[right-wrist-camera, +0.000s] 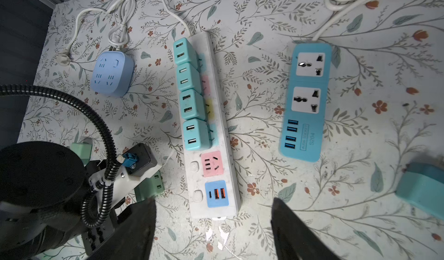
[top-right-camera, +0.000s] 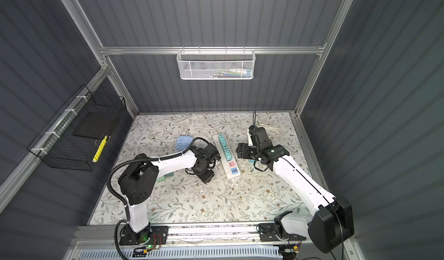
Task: Insert the plug
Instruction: 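Close the left gripper on the mint-green plug on the table, then lift the mint-green plug with the left gripper toward the right gripper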
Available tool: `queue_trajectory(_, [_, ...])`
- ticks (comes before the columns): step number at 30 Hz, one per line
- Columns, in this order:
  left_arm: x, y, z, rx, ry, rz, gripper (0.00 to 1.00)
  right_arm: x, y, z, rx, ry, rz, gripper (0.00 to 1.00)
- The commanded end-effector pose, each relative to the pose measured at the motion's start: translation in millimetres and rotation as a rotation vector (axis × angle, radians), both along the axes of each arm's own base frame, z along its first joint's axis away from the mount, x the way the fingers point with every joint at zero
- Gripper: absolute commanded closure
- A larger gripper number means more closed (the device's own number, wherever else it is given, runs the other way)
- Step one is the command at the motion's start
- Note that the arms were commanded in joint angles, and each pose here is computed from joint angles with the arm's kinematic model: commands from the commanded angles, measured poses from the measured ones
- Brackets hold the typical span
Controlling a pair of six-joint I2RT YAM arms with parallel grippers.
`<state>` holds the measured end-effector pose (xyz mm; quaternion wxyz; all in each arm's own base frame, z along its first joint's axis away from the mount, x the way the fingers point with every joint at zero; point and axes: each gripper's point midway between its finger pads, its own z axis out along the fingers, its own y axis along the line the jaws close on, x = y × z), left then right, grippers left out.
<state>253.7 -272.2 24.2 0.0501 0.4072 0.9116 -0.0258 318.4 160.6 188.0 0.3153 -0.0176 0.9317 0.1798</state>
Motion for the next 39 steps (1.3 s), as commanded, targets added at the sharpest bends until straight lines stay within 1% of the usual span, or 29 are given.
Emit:
queue_trajectory(1, [3,-3,5,-0.006,-0.013,-0.001,0.48,-1,3,-7,0.017,0.021,0.002,0.24])
queue_trajectory(7, [3,-8,5,-0.034,-0.016,0.004,0.49,-3,2,-11,0.012,0.030,0.003,0.24])
queue_trajectory(10, [3,-10,5,-0.048,-0.014,0.004,0.44,-5,1,-9,0.013,0.028,0.003,0.23])
queue_trajectory(13, [2,-12,5,-0.058,-0.004,0.003,0.44,-6,0,-8,0.012,0.025,0.001,0.23])
queue_trajectory(21, [-4,-7,1,-0.045,0.016,0.015,0.59,-10,-3,-8,0.005,0.027,-0.001,0.24])
queue_trajectory(24, [-4,-6,1,-0.040,0.018,0.015,0.61,-10,-2,-6,0.007,0.023,0.002,0.24])
queue_trajectory(26, [-1,-9,6,-0.058,-0.002,0.015,0.61,-11,-2,-5,0.013,0.024,0.004,0.24])
queue_trajectory(29, [12,-20,28,-0.136,-0.088,0.013,0.65,-14,0,-5,0.022,0.030,0.020,0.25])
queue_trajectory(31, [23,-29,50,-0.217,-0.178,0.014,0.66,-17,-2,-4,0.009,0.037,0.023,0.26])
queue_trajectory(34, [42,-41,96,-0.369,-0.356,0.027,0.65,-24,0,-1,0.010,0.054,0.068,0.28])
queue_trajectory(36, [51,-44,121,-0.440,-0.455,0.037,0.64,-29,8,6,0.047,0.058,0.115,0.30])
queue_trajectory(39, [56,-50,144,-0.500,-0.527,0.020,0.64,-33,21,16,0.106,0.063,0.172,0.35])
